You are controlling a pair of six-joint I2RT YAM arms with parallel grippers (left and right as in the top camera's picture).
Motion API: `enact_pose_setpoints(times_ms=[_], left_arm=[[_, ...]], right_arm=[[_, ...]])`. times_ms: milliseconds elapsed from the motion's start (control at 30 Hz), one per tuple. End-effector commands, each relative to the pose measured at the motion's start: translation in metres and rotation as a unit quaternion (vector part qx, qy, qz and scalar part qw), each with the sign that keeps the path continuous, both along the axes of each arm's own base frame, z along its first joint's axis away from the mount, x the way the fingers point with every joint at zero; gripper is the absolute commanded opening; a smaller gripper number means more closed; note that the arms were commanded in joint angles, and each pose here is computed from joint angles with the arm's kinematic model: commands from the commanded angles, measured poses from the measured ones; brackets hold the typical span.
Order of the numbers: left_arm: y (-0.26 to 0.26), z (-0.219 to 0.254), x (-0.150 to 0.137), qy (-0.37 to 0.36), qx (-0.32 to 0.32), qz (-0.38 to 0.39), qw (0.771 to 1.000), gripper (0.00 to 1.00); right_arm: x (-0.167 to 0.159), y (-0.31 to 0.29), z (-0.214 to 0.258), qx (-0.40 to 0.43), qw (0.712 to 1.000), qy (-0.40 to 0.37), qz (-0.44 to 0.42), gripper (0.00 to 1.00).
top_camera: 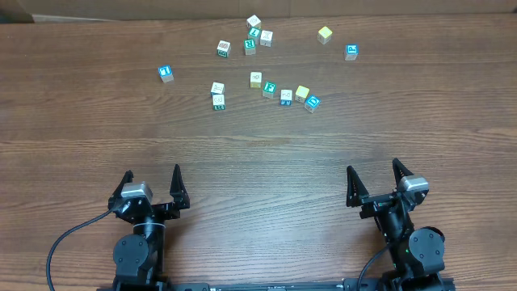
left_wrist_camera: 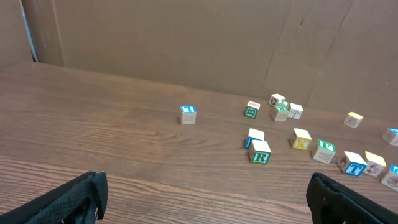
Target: Form a horizontal line
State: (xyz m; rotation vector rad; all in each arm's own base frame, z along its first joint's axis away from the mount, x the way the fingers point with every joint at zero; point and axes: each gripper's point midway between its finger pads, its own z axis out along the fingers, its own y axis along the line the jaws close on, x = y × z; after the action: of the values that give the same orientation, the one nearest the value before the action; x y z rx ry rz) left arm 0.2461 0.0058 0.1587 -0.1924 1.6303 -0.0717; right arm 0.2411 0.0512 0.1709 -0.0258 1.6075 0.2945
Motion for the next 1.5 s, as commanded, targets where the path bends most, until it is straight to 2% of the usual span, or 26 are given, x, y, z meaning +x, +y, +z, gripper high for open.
enact_pose_setpoints(times_ms=[0,767,1067,1467], left_arm=[[0.002,0.001,0.000,-0.003,0.011,0.003,1.000,1.00],[0.002,0.001,0.000,-0.003,0.011,0.003,1.000,1.00],[0.002,0.001,0.000,-0.003,0.011,0.003,1.000,1.00],[0.002,0.001,0.000,-0.003,0.011,0.003,1.000,1.00]], right_arm=[[0.000,-0.001,0.000,-0.001,1.000,-0.005,-0.004,1.00],[0.000,-0.001,0.008,0.003,1.000,-0.022,-0.004,1.00],[-0.007,0.012,0.048,0.018,0.994,-0.101,0.038,1.00],[-0.028,0.018,0.111,0.028,0.985,-0.154,0.067,1.00]])
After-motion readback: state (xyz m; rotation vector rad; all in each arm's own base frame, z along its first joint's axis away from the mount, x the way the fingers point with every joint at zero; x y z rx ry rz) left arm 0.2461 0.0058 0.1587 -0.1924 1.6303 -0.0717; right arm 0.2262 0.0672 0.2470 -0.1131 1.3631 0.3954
